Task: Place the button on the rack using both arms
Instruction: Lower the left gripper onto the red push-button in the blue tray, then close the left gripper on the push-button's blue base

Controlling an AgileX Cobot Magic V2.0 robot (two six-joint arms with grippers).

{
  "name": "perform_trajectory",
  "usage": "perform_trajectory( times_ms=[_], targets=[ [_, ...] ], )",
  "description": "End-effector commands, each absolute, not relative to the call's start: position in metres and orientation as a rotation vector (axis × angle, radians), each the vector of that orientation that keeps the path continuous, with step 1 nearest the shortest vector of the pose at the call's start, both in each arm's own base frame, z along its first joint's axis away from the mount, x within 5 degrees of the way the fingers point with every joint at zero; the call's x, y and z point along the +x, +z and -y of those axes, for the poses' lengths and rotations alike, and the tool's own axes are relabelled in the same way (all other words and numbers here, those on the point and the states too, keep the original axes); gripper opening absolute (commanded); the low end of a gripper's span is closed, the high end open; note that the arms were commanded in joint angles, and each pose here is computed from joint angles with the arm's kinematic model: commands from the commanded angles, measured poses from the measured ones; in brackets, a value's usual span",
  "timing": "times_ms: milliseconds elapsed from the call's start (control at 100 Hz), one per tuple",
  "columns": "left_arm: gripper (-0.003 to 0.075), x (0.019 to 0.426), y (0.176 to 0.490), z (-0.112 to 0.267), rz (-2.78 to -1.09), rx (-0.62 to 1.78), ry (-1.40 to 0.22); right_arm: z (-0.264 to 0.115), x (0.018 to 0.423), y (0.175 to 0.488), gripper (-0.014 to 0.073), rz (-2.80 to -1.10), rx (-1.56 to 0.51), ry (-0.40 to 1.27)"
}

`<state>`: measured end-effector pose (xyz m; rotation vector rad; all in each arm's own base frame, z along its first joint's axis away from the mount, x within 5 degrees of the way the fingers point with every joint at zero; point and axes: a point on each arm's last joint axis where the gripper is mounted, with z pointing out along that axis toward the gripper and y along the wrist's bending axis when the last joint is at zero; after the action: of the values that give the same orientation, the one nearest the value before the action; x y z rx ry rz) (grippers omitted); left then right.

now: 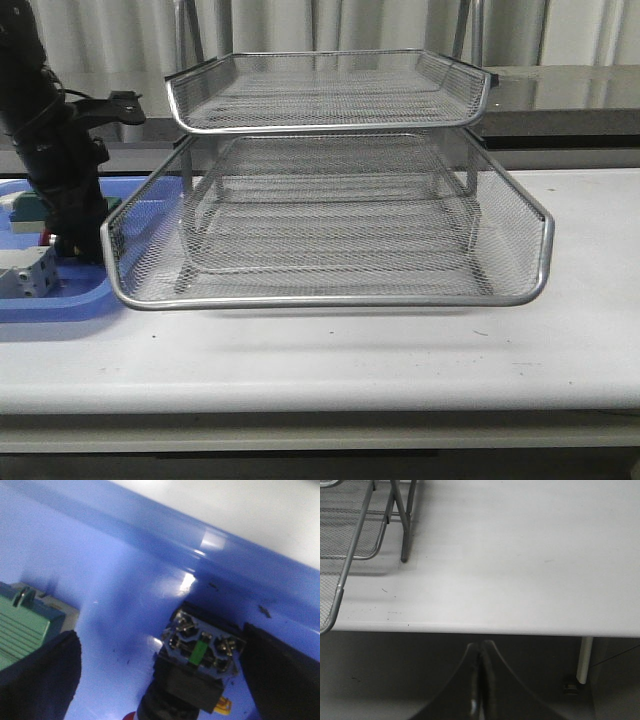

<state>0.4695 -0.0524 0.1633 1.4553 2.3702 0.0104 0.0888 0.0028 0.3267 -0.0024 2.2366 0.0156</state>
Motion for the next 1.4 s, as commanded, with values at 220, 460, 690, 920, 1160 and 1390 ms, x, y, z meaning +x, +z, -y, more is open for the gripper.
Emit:
perform_trajectory(
  times_ms=[220, 460, 690, 920, 1160, 1390],
  targets=[
    [0.0617, 0.473, 0.199, 0.057, -2.282, 1.4, 0.046, -0.002, 0.091, 0.342, -0.0068, -2.147, -0.009, 0.008],
    [0.0616, 0.472, 0.199, 0.058, -2.287, 1.387, 0.016, -0.002, 0.091, 0.342, -0.0068, -2.147, -0.009, 0.008],
    [0.037, 0.47, 0.198, 0.059, -2.306, 1.404, -0.006, -0.002, 0.091, 0.342, -0.0068, -2.147, -0.009, 0.008],
    [0.0158, 0.469, 0.198, 0.059, -2.306, 1.407, -0.007, -0.002, 0.091, 0.342, -0.0068, -2.147, -0.009, 0.008],
    [0.0072, 0.467, 0.204, 0.059, -2.321, 1.429, -0.035, -0.002, 0.091, 0.342, -0.0068, -2.147, -0.009, 0.008],
    [0.0041, 0.47, 0.241, 0.059, -2.369, 1.363, -0.088, -0.002, 0.091, 0.342, -0.0068, -2.147, -0.009, 0.008]
  ],
)
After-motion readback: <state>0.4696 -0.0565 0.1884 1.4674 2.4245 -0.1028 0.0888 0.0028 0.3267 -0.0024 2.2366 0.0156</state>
